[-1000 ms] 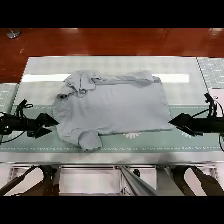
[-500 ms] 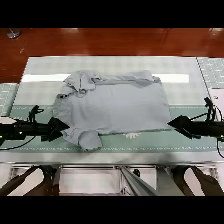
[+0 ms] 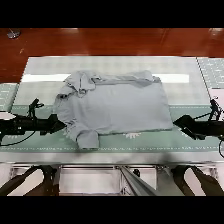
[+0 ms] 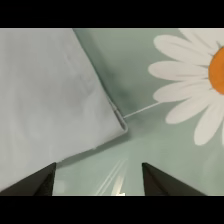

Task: Fold the shirts.

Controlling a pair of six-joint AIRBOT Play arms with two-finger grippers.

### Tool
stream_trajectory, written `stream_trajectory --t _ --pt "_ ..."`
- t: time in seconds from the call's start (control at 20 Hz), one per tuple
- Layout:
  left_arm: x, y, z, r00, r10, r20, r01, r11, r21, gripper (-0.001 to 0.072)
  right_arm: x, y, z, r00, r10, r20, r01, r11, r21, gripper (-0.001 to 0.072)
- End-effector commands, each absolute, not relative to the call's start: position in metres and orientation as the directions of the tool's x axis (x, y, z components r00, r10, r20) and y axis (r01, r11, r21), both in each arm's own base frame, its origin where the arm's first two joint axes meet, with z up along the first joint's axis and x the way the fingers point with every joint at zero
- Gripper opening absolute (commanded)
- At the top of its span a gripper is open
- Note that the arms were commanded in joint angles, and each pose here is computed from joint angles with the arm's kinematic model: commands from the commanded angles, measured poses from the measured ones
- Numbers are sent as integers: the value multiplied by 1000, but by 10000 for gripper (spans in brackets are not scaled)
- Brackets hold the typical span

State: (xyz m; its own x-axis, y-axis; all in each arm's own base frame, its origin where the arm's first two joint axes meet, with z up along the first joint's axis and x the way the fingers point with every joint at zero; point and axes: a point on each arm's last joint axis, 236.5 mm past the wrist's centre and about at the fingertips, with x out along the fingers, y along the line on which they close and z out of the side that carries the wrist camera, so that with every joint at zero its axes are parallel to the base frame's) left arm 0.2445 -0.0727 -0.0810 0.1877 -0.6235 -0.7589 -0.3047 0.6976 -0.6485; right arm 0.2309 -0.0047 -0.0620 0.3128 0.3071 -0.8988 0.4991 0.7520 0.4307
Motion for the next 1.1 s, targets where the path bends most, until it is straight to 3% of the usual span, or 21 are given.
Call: stream_trajectory --t 0.0,0.25,0.55,0.6,0.65,0.7,0.9,1.05 --pt "255 -71 -72 207 -621 -756 -275 704 -655 23 232 -3 -79 269 339 -902 554 712 433 632" --pt "254 -71 -72 205 -623 -755 -274 704 -655 23 258 10 -95 279 434 -856 588 628 510 626" --pt "255 -71 -72 210 -622 -754 -275 703 -656 23 290 55 -103 160 487 -859 478 723 499 613" --pt "255 -71 -72 210 -622 -754 -275 703 -656 23 296 62 -102 145 494 -857 455 736 501 550" --pt "255 -71 -72 210 -622 -754 -274 703 -656 23 301 68 -100 135 496 -858 439 746 500 355" --pt "256 -71 -71 211 -623 -754 -270 704 -657 23 307 74 -97 129 500 -856 411 759 505 44" --pt "283 -67 -40 279 -626 -728 -206 702 -682 23 348 81 -37 188 524 -831 272 785 557 27" --pt "349 -63 76 493 -634 -595 9 688 -725 23 411 72 86 431 488 -759 64 822 565 27"
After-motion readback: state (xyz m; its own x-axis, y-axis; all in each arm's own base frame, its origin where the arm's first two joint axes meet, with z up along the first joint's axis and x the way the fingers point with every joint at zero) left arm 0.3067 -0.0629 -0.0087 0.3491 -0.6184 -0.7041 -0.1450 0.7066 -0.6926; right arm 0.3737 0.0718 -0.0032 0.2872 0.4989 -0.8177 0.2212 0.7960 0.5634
